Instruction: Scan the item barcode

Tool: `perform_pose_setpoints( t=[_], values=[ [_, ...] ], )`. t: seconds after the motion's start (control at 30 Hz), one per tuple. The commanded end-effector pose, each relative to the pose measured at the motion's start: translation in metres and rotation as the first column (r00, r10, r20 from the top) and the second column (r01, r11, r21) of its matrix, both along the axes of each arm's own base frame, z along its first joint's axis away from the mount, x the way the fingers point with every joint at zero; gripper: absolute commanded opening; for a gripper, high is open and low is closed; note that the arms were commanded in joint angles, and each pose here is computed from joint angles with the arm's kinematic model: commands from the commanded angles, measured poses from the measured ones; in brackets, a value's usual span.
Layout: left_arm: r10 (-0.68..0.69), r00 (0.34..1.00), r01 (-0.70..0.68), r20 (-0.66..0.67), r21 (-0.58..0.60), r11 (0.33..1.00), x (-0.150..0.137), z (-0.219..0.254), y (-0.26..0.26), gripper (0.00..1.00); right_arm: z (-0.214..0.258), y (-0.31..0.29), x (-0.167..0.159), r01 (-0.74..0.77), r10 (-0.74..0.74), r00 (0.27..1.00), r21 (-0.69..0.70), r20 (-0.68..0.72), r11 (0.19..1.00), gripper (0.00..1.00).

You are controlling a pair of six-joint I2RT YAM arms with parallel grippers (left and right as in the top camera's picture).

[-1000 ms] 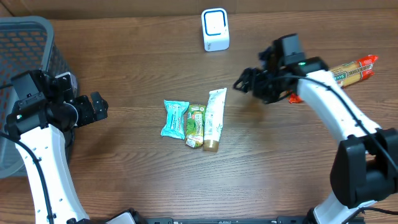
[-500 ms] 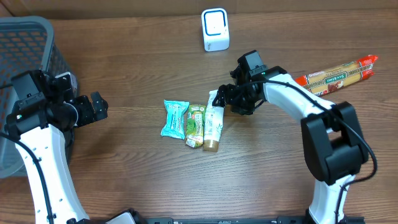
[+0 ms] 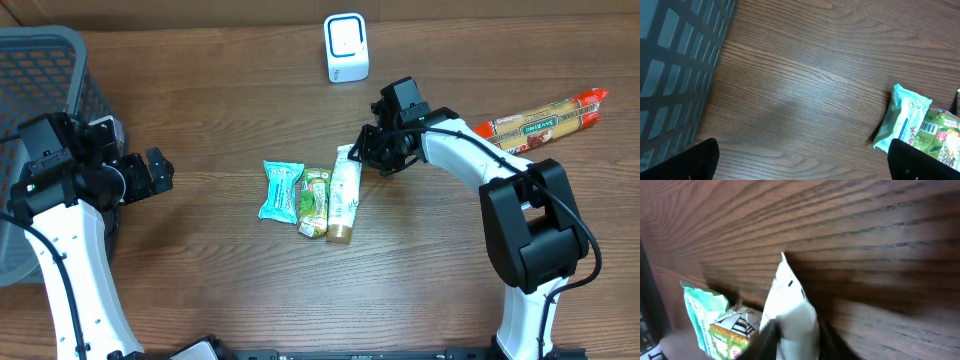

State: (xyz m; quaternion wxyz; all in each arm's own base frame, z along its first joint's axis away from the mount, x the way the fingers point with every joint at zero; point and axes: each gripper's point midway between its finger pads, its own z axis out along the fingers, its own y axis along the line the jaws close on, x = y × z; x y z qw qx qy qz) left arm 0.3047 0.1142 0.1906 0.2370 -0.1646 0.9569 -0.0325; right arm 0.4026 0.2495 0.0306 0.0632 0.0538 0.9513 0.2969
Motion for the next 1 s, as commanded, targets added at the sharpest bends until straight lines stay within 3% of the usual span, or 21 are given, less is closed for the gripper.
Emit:
perform_pose_setpoints(
  t=[0.0,0.3,0.37,0.5,0.57,0.73,0.97],
  values=[
    [0.023,1.0,-0.023,0.005,-0.005,1.0,0.001,0.002,0.003,1.0,0.009,-0.007,0.01,0.021,-0.021,0.999,-0.005,0.026,1.0,0.14],
    [0.023,1.0,-0.023,0.005,-0.005,1.0,0.001,0.002,0.003,1.0,0.02,-0.084,0.016,0.128,-0.129,0.991,-0.051,-0.03,0.991,0.12],
    [0.023,1.0,-0.023,0.005,-0.005,1.0,0.001,0.002,0.003,1.0,0.015,-0.104,0.003,0.134,-0.141,0.985,-0.084,-0.095,0.987,0.2],
    [0.023,1.0,-0.023,0.003,-0.006,1.0,0.001,0.002,0.002,1.0,0.005,-0.136,-0.026,0.105,-0.142,0.969,-0.18,-0.203,0.978,0.47],
    [0.018,1.0,-0.018,-0.004,-0.009,1.0,0.0,0.001,0.0,1.0,0.004,-0.141,-0.038,0.06,-0.104,0.967,-0.191,-0.233,0.98,0.56],
    [0.057,0.998,-0.057,-0.017,0.003,0.998,-0.003,-0.003,0.014,0.99,0.025,-0.138,-0.038,-0.046,0.01,0.981,-0.181,-0.194,0.982,0.6],
    [0.049,0.999,-0.049,-0.021,0.001,0.999,-0.002,-0.004,0.011,1.0,0.095,-0.13,-0.025,-0.122,0.113,0.992,-0.176,-0.063,0.977,0.63]
  ],
)
